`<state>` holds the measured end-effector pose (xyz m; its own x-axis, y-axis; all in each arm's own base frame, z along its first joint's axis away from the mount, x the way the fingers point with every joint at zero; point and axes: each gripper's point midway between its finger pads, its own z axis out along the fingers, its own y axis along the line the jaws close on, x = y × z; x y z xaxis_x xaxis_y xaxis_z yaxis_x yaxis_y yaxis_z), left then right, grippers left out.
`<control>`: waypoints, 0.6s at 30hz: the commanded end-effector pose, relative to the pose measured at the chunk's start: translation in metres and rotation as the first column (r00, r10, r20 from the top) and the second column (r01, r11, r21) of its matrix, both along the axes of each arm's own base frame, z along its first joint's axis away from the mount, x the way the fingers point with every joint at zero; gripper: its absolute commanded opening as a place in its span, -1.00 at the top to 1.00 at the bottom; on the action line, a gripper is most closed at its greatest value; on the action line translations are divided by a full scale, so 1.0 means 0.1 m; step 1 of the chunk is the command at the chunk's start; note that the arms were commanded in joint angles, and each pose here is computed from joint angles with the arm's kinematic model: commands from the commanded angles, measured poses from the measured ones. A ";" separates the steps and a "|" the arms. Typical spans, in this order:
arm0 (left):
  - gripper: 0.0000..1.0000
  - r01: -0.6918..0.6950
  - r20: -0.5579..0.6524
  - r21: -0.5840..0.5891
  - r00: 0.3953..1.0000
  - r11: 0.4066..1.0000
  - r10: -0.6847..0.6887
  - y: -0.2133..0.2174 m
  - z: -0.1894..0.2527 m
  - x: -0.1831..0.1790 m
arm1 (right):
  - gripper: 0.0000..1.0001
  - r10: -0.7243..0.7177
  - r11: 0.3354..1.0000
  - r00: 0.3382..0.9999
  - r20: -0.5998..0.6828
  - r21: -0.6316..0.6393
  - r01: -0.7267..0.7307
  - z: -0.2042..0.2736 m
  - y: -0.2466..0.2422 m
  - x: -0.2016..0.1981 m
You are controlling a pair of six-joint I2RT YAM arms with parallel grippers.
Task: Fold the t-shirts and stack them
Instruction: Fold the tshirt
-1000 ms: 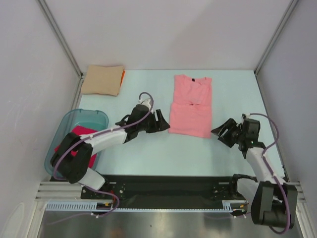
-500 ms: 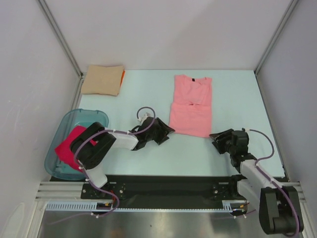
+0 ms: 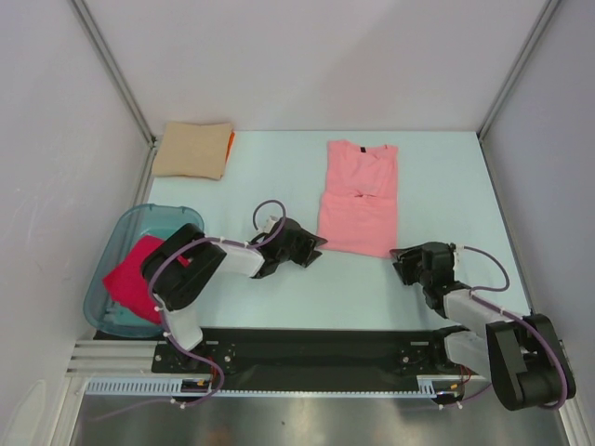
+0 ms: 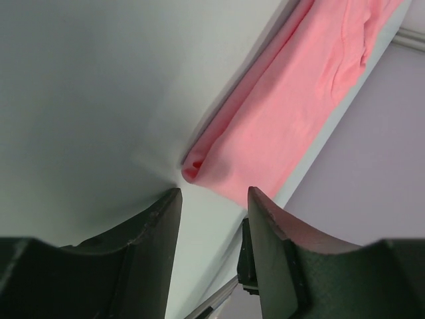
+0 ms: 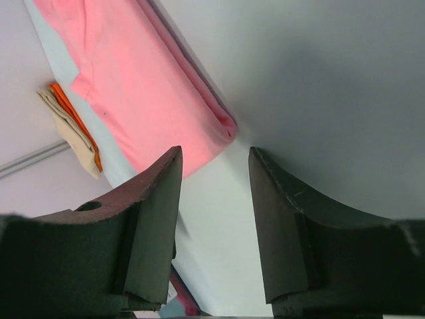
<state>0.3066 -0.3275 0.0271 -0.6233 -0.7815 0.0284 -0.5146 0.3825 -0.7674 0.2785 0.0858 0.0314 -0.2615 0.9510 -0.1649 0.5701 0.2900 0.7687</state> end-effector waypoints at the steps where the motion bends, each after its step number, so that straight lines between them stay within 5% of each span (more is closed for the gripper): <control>1: -0.02 -0.058 -0.095 0.087 0.993 0.995 0.066 0.21 -0.36 -0.05 | 0.01 -0.085 0.995 0.995 -0.042 -0.059 0.083 -0.17 -0.17 -0.02; 14: 0.08 -0.075 -0.108 0.123 0.990 0.990 0.088 0.29 -0.47 0.00 | 0.17 -0.092 0.995 0.992 -0.081 -0.043 0.089 -0.27 -0.13 0.01; 18: 0.29 -0.067 -0.104 0.117 0.991 0.991 0.079 0.28 -0.48 0.02 | 0.26 -0.093 0.995 0.992 -0.088 -0.053 0.088 -0.27 -0.13 0.03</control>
<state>0.3173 -0.3255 0.0216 -0.5878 -0.8066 0.0622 -0.5494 0.3415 -0.7626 0.2926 0.0846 0.0261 -0.2081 0.9673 -0.1447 0.5841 0.2416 0.7749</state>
